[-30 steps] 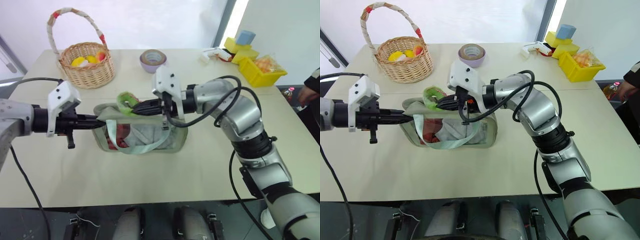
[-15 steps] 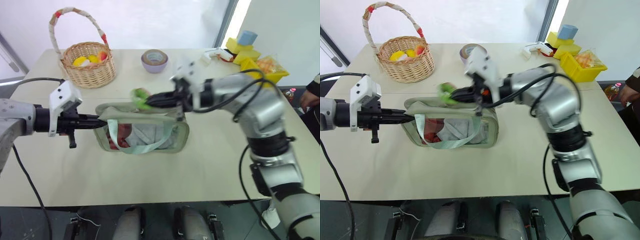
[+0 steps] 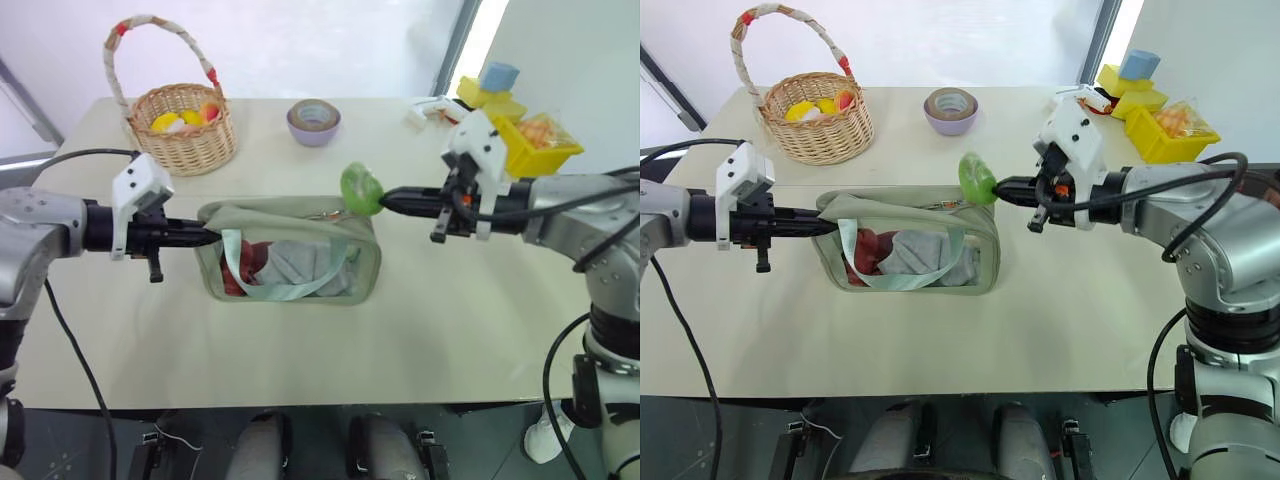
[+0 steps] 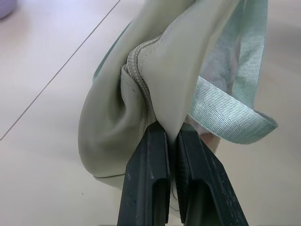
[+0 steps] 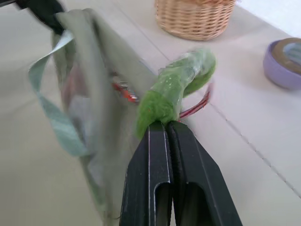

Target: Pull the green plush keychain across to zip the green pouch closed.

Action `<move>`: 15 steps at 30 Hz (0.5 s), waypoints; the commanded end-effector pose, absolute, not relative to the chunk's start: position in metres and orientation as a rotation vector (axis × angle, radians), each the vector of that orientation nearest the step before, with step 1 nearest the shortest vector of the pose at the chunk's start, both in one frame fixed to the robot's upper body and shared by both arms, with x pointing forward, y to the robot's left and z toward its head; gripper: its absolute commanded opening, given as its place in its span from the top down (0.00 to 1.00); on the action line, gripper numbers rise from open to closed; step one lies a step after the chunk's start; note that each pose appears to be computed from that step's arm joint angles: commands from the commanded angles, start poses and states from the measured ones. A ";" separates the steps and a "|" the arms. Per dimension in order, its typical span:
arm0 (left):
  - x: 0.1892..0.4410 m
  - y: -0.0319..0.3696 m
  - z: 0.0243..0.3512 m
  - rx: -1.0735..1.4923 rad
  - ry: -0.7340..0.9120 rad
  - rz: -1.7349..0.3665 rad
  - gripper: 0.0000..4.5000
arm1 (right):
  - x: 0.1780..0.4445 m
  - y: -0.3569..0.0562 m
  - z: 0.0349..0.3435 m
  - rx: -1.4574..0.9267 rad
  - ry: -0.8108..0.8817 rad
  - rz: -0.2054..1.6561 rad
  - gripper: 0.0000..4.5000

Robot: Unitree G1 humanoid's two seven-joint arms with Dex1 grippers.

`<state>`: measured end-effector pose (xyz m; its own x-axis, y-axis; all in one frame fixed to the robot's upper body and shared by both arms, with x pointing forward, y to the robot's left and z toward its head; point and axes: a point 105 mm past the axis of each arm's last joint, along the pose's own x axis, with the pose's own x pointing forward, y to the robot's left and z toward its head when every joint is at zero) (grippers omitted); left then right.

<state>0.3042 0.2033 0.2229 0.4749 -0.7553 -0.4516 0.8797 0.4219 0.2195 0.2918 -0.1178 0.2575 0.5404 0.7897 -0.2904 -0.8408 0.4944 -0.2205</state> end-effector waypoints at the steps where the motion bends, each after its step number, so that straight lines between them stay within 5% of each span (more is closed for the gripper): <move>1: 0.304 0.204 0.221 0.479 0.316 -1.046 1.00 | 0.287 -0.141 0.262 -0.377 0.165 0.918 0.99; 8: 0.300 0.208 0.216 0.468 0.326 -1.033 1.00 | 0.297 -0.206 0.255 -0.371 0.232 0.692 0.99; 15: 0.301 0.207 0.216 0.470 0.324 -1.031 1.00 | 0.298 -0.185 0.237 -0.469 0.211 0.774 0.99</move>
<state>0.3011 0.2066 0.2193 0.4794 -0.7513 -0.4535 0.8771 0.4274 0.2191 0.2969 -0.1962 0.2225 0.6904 0.6002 -0.4038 -0.7119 0.6629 -0.2318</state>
